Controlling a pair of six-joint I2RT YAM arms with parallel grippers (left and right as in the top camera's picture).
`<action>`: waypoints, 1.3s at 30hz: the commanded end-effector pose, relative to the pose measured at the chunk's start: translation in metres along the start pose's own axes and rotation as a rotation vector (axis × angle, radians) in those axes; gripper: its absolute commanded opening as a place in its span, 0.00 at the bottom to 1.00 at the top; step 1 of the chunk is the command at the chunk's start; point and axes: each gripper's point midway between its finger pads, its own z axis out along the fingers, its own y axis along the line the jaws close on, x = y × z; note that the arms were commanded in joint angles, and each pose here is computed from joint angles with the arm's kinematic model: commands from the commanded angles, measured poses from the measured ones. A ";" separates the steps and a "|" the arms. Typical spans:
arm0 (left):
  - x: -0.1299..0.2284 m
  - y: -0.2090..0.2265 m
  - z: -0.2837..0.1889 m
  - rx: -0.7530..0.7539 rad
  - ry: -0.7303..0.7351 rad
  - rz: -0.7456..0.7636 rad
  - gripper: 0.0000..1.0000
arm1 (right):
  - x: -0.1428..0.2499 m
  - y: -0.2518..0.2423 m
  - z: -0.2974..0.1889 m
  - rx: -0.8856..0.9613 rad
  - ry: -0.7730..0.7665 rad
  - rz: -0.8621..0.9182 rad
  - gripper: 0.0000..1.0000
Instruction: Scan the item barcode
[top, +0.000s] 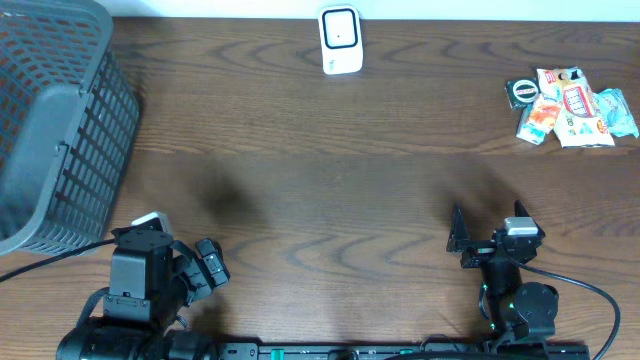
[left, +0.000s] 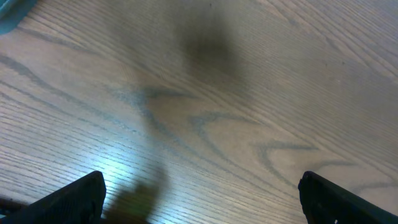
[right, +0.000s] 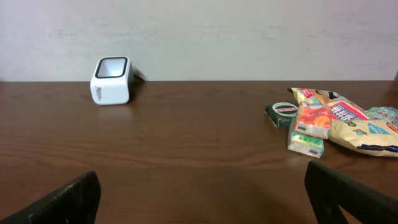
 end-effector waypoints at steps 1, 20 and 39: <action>0.000 0.002 0.000 -0.008 -0.006 0.000 0.98 | 0.001 -0.001 0.000 0.003 0.000 0.004 0.99; 0.001 -0.001 0.000 0.001 -0.001 0.015 0.98 | 0.001 -0.001 0.000 0.003 0.000 0.004 0.99; -0.014 -0.004 -0.003 0.007 -0.077 0.077 0.97 | 0.001 -0.001 0.000 0.003 0.000 0.004 0.99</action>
